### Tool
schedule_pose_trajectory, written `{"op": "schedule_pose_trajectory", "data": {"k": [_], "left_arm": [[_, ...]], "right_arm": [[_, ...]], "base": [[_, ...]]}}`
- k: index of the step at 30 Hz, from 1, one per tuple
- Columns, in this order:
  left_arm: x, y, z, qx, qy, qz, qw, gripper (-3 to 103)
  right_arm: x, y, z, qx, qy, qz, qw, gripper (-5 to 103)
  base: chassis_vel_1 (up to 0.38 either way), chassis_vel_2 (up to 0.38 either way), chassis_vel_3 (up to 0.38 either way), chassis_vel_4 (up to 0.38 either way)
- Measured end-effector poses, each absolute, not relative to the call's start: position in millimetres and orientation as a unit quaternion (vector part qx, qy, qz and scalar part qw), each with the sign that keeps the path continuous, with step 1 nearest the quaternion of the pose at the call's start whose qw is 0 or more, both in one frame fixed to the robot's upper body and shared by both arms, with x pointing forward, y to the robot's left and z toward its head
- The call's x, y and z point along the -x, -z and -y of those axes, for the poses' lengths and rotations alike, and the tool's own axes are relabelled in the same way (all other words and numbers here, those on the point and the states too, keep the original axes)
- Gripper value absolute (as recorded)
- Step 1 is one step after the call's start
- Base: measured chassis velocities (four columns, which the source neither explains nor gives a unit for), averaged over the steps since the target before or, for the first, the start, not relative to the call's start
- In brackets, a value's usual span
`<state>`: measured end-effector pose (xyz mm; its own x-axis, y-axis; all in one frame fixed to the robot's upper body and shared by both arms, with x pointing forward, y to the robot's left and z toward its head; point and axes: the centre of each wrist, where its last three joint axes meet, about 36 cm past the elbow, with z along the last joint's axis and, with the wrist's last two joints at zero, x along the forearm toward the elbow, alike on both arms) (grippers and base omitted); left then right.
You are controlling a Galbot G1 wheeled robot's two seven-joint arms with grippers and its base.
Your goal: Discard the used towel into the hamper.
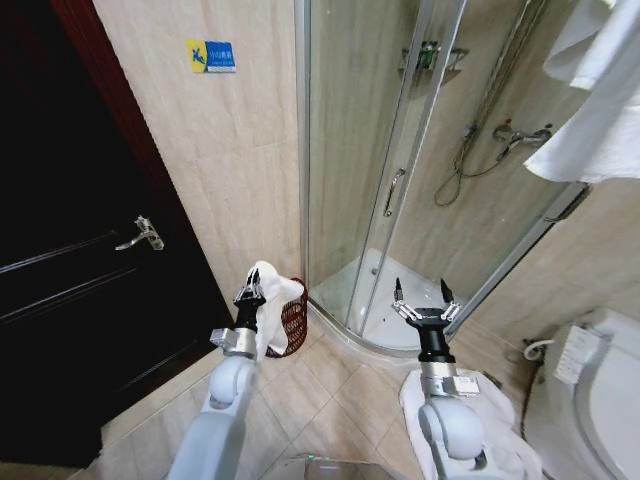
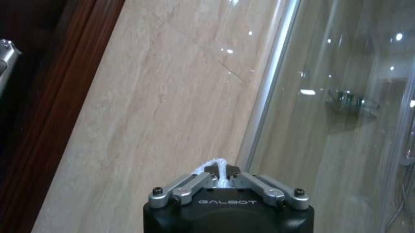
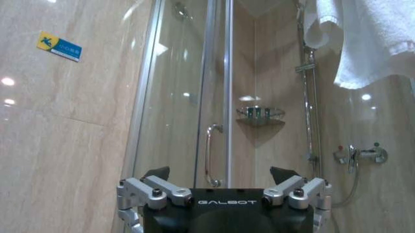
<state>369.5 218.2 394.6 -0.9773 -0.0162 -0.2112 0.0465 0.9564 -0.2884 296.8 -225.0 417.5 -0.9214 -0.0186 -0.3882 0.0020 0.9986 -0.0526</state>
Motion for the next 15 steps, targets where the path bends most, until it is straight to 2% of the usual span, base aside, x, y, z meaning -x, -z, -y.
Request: {"op": "schedule_pose_trajectory", "data": {"k": [9,15], "left_arm": [[-371,-388,-221,-0.004,0.149,-0.983,0.105,4],[-373,-382,-223,-0.005,0.145,-0.984,0.105,4]], "right_arm": [[-294,-419,225,0.012,0.033,-0.98,0.198,100],[-290,-422,226,0.018,0.037,-0.98,0.196,100]], "base": [[0.0,0.0,0.0,0.0],[-0.071,0.055,0.053,-0.066]]}}
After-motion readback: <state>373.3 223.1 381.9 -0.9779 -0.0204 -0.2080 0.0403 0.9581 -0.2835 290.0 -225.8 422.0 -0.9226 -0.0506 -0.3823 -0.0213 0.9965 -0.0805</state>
